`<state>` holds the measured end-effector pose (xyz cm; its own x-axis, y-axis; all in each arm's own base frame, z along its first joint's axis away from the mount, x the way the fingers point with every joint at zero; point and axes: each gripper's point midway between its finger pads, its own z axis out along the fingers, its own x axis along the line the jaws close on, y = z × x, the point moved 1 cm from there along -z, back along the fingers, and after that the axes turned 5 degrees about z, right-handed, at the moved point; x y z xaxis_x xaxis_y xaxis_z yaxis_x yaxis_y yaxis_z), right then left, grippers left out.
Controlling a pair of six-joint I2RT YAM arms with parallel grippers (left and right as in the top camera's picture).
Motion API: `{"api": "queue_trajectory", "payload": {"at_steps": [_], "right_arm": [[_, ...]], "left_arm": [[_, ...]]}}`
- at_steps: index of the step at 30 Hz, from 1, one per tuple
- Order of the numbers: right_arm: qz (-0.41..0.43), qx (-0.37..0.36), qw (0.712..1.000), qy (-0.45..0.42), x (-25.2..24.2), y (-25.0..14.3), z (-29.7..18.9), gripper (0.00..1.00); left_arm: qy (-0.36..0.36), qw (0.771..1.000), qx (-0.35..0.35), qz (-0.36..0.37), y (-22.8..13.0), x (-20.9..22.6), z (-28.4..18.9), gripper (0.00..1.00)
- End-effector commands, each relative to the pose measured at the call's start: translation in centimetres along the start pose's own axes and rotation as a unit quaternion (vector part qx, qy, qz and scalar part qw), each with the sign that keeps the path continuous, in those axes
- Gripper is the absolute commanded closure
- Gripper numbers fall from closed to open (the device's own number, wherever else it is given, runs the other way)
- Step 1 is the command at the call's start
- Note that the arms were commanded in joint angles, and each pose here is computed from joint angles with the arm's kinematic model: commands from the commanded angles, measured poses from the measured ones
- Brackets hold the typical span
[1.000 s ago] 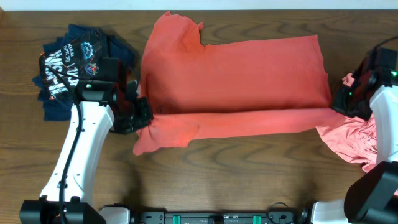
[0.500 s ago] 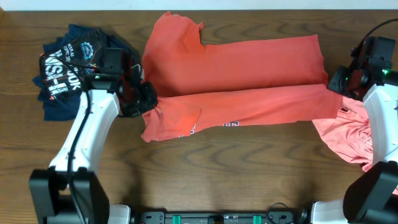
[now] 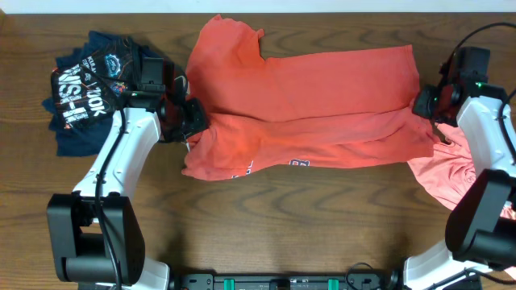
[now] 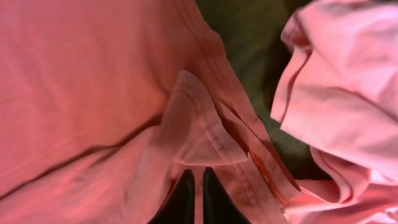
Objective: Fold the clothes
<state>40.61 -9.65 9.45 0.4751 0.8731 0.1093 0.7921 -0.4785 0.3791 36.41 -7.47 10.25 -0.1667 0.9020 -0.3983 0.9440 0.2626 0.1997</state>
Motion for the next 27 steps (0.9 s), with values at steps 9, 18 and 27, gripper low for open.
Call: {"api": "queue_trajectory", "payload": {"at_steps": [9,18,27], "right_arm": [[-0.018,0.031,0.998,-0.045,-1.1,-1.7,0.3,0.84],[-0.021,0.071,0.995,-0.069,-2.1,-3.6,0.0,0.84],[-0.022,0.088,0.993,-0.074,-2.3,-4.4,-0.2,0.85]], "left_arm": [[0.09,0.99,0.108,-0.019,-5.5,3.6,-0.7,0.23],[0.158,0.974,0.157,-0.028,-9.4,7.2,0.4,0.2],[0.138,0.985,0.1,0.004,-8.5,8.1,3.7,0.39]]}}
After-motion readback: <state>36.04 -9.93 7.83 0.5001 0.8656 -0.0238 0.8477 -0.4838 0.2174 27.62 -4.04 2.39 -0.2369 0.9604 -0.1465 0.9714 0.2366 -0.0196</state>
